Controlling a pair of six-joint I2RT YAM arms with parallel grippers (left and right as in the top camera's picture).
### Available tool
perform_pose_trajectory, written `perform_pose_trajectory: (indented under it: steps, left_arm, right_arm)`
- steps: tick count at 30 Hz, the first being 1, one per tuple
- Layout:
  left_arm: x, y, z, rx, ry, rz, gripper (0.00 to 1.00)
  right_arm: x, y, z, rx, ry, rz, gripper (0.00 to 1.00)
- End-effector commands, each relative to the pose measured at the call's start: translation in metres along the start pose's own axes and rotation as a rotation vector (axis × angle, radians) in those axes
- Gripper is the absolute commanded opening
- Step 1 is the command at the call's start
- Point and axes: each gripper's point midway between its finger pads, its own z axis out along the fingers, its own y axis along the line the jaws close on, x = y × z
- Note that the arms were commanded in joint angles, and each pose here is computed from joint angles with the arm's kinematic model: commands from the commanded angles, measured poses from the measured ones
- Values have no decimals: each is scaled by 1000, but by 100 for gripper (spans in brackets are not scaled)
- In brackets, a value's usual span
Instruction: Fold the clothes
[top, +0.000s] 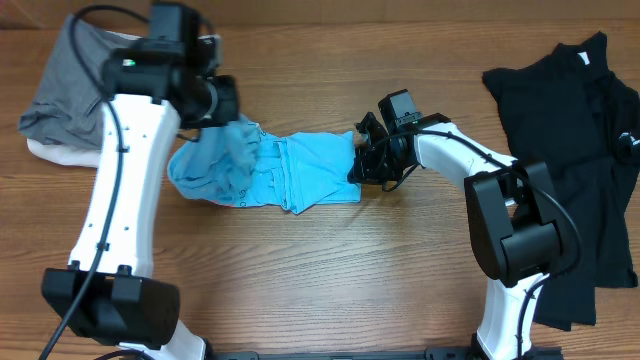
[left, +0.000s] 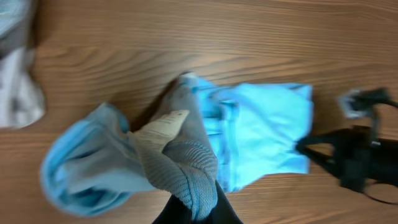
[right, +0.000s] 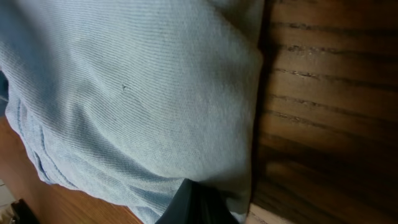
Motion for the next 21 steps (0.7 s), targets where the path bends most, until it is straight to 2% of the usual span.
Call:
perform_pose_trajectory:
  steps: [1,5,8,12,17,18,20,21]
  left_arm:
    - [-6,-49,-7,62,-66,15,4]
    - [-4,-81,26,43,-54,17,4]
    - [3,-105,64,52,-12,25,4]
    - [16,-128,117,58,46,28,4]
    - [34,-155,153,85,85,76,7]
    - [36,-159,154,89,85,84,11]
    - [35,-167,151,99,66,120,55]
    - [33,-167,148,99,60,127,64]
  right_arm:
    - [0,-1,-1,-1,-2,2,4]
    - [-1,2,-4,-36,-1,11,4]
    - [-13,14,-27,-132,-42,15,4]
    - [-36,30,-88,-202,-162,-3,4]
    - [-45,44,-169,-199,-331,-47,4]
    - [-44,45,-181,-197,-357,-51,4]
    - [-42,48,-201,-193,-398,-58,9]
    - [-41,49,-205,-192,-406,-59,10]
